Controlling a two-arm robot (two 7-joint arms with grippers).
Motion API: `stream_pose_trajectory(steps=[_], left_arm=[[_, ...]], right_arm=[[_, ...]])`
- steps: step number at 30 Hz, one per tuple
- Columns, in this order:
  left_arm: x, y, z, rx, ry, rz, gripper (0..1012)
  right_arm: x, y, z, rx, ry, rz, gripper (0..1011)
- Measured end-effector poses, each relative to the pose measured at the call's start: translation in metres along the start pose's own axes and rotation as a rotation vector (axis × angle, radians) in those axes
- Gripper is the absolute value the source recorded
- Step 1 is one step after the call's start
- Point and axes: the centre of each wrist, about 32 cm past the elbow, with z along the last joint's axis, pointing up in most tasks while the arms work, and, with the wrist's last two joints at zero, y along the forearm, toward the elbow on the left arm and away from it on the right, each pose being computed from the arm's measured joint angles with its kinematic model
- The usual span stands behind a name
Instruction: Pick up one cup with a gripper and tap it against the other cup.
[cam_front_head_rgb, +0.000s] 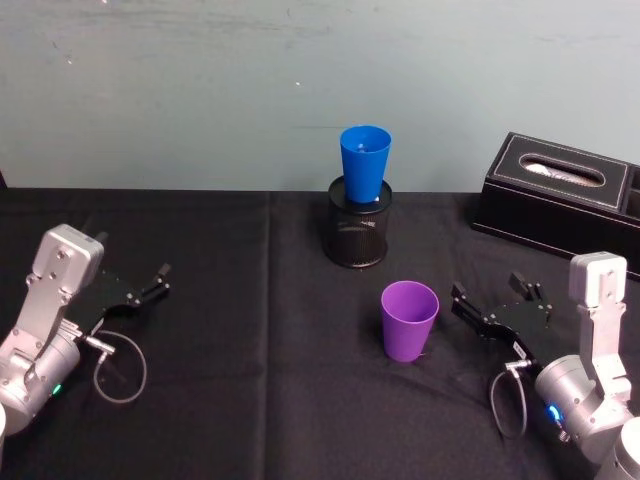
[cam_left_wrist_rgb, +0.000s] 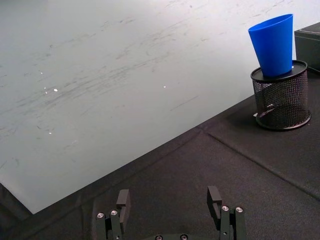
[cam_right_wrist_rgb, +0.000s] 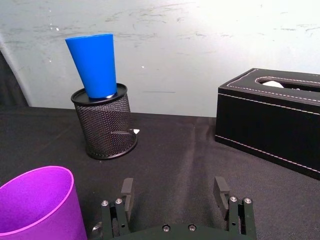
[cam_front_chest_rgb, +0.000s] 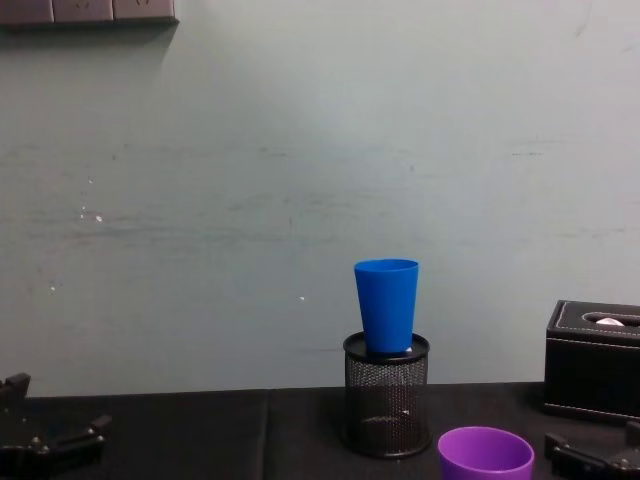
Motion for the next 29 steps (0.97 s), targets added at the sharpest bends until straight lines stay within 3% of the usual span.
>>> stream_pose_trajectory(steps=[29], left_arm=[[0.0000,0.0000,0.0000,0.000,0.000,0.000,1011]], right_arm=[[0.0000,0.0000,0.0000,0.000,0.000,0.000,1000]])
